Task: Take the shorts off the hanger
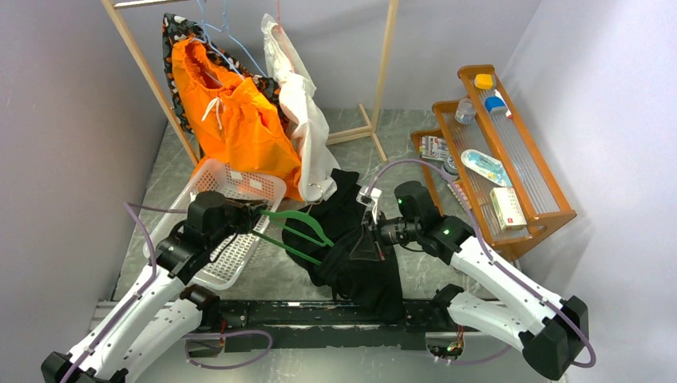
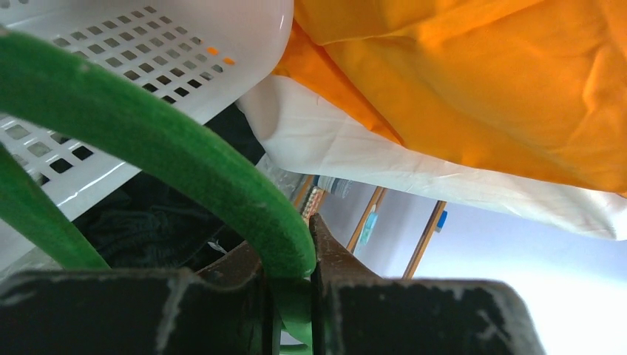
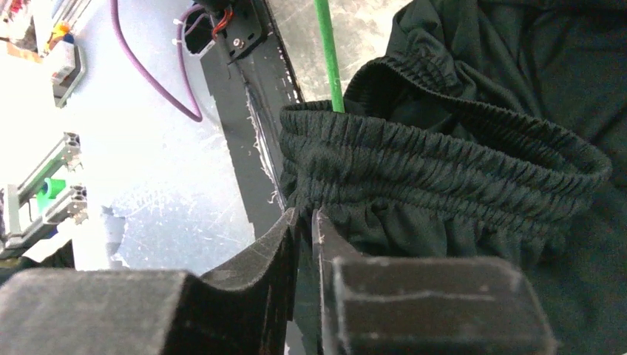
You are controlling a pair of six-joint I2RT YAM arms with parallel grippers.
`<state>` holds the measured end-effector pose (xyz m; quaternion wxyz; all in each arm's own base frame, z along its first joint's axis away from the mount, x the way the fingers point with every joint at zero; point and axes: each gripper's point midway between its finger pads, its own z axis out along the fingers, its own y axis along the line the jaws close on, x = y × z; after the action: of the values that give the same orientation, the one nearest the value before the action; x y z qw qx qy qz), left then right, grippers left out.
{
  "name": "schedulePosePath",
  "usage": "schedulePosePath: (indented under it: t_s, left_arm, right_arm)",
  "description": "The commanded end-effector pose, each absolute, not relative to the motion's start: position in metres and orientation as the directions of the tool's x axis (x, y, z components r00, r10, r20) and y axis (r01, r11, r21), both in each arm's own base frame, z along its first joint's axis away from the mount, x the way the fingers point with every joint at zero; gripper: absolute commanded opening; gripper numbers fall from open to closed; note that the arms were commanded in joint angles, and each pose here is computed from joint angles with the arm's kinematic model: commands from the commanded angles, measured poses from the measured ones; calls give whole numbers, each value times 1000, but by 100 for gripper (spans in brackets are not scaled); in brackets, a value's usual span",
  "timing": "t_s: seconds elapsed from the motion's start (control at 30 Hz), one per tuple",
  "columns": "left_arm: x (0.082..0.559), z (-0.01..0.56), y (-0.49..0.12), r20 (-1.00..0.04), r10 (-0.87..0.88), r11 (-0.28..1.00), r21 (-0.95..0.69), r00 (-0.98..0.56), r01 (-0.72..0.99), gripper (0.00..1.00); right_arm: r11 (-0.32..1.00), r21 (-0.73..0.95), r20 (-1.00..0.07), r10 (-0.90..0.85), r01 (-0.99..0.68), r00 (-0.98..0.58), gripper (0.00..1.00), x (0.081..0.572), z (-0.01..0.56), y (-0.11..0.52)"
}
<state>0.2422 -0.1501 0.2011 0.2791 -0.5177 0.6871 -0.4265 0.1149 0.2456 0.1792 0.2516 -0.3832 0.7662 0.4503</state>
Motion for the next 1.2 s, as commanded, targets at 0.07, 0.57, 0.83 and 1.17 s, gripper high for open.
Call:
schedulePosePath:
  t_s: [0.07,0.57,0.83,1.17]
  left_arm:
    - [244,225,-138,35,-966,80,-902,-255,-425,7]
    - [241,232,-127,6,-975,87,-908,-222,-409,7]
    - [235,270,-87,-252,-958,286,-880,-137,-379,7]
    - [193,316,-20,-328,-940,288,-907,88,-306,7]
  right_arm:
    - [295,555,-696,-347,-778,-628,53,113,180,252]
    - [302,610,-614,-404,-732,-678,10,113,155,257]
    - [826,271,-715,-172,-495,-678,0,210,156,202]
    - [960,187,-916,94,-208,-390,0,261,247,146]
